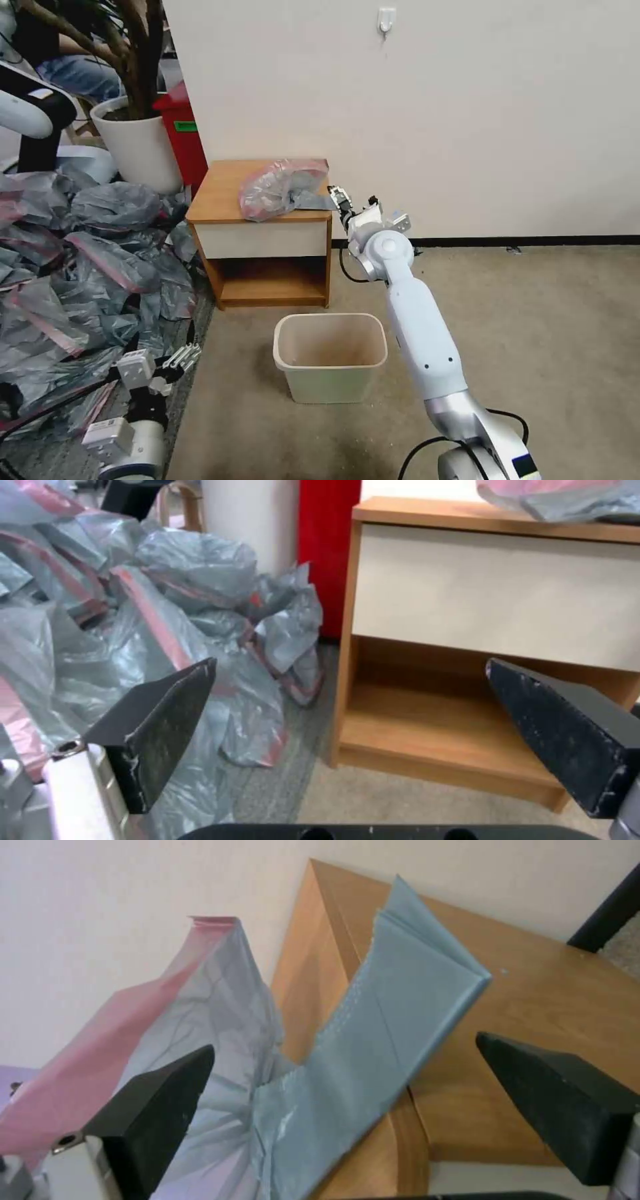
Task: Pick up the garbage bag from the table and place it over the trash can.
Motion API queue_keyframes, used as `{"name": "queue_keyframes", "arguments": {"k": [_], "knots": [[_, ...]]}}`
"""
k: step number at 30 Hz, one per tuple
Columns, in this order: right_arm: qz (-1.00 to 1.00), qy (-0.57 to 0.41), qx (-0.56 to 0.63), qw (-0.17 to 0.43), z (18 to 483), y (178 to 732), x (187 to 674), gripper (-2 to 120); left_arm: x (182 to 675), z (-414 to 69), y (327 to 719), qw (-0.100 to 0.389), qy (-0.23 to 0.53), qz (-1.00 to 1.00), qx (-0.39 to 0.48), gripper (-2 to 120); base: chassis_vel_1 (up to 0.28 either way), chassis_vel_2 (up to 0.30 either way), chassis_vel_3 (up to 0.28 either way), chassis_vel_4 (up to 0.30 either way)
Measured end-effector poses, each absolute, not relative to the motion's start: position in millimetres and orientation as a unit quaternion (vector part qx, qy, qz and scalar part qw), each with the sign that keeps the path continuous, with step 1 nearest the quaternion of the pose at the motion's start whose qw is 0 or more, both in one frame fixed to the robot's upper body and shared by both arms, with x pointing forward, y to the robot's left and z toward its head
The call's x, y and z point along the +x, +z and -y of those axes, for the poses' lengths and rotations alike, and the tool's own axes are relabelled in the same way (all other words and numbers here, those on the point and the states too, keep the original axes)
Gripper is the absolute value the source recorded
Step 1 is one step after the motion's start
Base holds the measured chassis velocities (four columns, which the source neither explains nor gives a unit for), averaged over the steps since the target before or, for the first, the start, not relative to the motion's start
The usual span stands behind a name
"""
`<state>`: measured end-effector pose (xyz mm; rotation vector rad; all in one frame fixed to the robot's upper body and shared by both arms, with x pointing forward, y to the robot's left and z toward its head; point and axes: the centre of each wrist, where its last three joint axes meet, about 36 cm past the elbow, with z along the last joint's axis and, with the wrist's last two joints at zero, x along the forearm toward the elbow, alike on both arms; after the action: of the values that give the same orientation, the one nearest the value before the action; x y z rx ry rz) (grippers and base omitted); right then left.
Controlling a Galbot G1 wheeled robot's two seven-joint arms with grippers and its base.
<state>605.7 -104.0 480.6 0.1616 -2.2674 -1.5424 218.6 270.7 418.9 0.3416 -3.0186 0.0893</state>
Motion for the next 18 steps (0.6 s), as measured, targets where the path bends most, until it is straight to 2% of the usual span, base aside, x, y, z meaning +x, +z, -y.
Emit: {"name": "queue_keyframes", "arguments": {"k": [9,18], "knots": [[0.811,-0.55,0.058,0.193,105.1,482.5,615.1,89,217.9,-271.3,416.5,0.052,0.027,0.991,0.117,100,0.0,0.0,0.0,0.0],[0.811,-0.551,0.057,0.189,107.4,482.3,619.8,58,218.7,-272.4,415.6,0.052,0.023,0.991,0.119,100,0.0,0.0,0.0,0.0]]}}
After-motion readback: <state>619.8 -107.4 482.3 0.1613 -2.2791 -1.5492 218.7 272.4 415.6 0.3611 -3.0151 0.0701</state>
